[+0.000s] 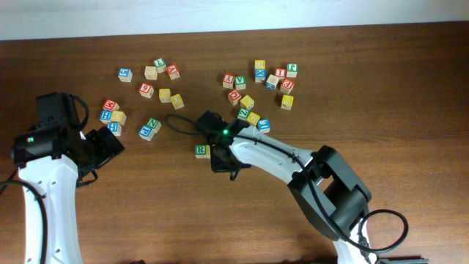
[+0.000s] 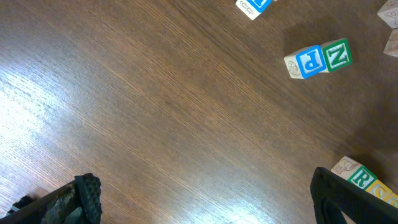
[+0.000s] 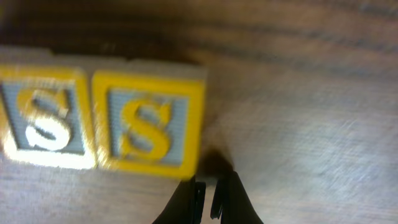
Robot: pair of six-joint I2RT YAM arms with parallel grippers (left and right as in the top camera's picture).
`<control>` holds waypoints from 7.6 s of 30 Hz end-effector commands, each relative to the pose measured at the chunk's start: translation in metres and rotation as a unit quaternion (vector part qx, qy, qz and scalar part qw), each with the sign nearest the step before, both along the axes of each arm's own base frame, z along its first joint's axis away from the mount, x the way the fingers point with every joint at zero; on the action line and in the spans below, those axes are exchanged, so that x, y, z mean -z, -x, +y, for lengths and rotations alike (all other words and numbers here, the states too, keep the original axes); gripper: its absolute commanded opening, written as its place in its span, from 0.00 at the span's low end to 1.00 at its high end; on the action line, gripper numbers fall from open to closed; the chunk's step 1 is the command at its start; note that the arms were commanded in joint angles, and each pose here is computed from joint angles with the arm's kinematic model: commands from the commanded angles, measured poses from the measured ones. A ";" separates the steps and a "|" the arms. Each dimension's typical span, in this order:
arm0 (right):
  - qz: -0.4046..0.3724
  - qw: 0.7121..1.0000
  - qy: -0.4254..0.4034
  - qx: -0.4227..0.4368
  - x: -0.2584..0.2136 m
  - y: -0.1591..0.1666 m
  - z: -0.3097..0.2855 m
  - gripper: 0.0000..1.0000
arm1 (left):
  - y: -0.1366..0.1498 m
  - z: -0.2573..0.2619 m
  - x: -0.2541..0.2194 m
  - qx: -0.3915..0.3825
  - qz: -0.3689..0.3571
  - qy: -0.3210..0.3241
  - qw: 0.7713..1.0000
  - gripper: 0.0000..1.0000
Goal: Spell out RSS
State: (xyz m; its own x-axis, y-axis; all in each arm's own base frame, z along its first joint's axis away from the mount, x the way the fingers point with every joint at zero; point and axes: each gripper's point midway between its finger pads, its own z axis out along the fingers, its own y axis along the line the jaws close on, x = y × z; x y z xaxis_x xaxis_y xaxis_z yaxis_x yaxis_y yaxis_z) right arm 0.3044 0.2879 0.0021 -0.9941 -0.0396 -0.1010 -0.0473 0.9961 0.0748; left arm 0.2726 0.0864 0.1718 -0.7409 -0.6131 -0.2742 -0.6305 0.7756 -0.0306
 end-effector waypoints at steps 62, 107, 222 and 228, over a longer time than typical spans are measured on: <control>-0.209 0.974 -0.012 0.085 -0.258 0.107 -0.175 0.19 | 0.003 0.003 -0.002 -0.012 -0.003 -0.006 1.000 0.99; -0.172 0.980 -0.040 0.094 -0.178 -0.039 -0.137 0.04 | -0.125 -0.166 0.044 0.313 -0.119 0.095 0.937 0.23; -0.020 0.987 -0.153 0.039 -0.050 -0.061 -0.054 0.04 | -0.075 -0.184 0.149 0.212 0.095 0.084 0.969 0.00; -0.001 0.989 -0.146 0.033 -0.031 -0.056 -0.046 0.04 | -0.071 -0.184 0.162 0.211 0.113 0.088 0.967 0.00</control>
State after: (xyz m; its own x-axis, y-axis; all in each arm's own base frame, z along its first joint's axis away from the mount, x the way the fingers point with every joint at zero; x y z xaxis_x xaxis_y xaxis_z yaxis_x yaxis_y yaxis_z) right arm 0.3660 0.2331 0.0489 -0.9872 0.0794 -0.1383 0.0250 0.9336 0.3576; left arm 0.3510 -0.0959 0.0258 -0.9659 -0.2546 -0.0479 -0.2498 0.9643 -0.0882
